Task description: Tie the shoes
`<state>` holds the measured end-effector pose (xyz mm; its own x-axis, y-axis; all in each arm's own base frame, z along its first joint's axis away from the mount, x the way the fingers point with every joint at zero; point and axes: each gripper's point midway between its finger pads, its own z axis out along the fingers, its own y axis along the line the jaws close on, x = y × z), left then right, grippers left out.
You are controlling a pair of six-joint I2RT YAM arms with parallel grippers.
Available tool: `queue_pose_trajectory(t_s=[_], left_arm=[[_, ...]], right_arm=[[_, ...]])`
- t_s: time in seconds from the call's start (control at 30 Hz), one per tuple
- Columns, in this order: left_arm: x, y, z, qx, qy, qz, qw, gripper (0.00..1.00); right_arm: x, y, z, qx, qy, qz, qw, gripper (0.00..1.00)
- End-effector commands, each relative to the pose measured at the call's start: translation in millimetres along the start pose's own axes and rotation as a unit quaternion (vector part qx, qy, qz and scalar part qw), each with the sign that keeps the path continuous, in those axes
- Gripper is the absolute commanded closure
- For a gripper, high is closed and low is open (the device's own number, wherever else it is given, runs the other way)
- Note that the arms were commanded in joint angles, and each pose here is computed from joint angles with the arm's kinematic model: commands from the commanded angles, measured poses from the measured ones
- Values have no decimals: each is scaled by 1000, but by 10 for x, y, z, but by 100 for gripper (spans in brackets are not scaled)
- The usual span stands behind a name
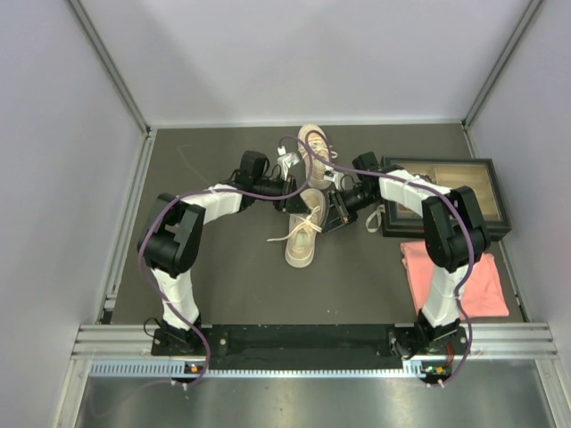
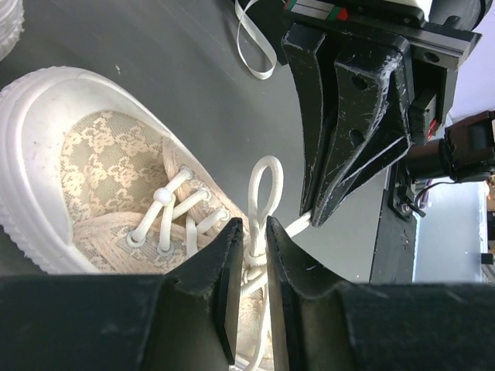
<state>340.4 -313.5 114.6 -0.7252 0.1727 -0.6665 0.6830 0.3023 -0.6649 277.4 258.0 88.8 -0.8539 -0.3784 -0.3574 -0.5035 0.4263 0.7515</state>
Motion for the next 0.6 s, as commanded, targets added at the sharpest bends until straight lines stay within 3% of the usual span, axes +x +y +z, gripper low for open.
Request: queue_pose_trajectory(t_s=[0.0,0.17,0.4,0.57], left_arm=[[-129,-69,34,20,-8,22,1000,76],[-91,-76,26,24,-3,14,1000,76],[-62,-118,29,34,-5,5,999,89],[-59,-115,33,35,-4,2,999,85]], right_arm=[[-140,32,-33,-10,-13,-24,1000,100],[-147,20,-39,-10,-13,-23,1000,100],[-140,14,-35,-10,-13,-22,1000,100],[-138,6,-41,-9,-13,-20,1000,100]])
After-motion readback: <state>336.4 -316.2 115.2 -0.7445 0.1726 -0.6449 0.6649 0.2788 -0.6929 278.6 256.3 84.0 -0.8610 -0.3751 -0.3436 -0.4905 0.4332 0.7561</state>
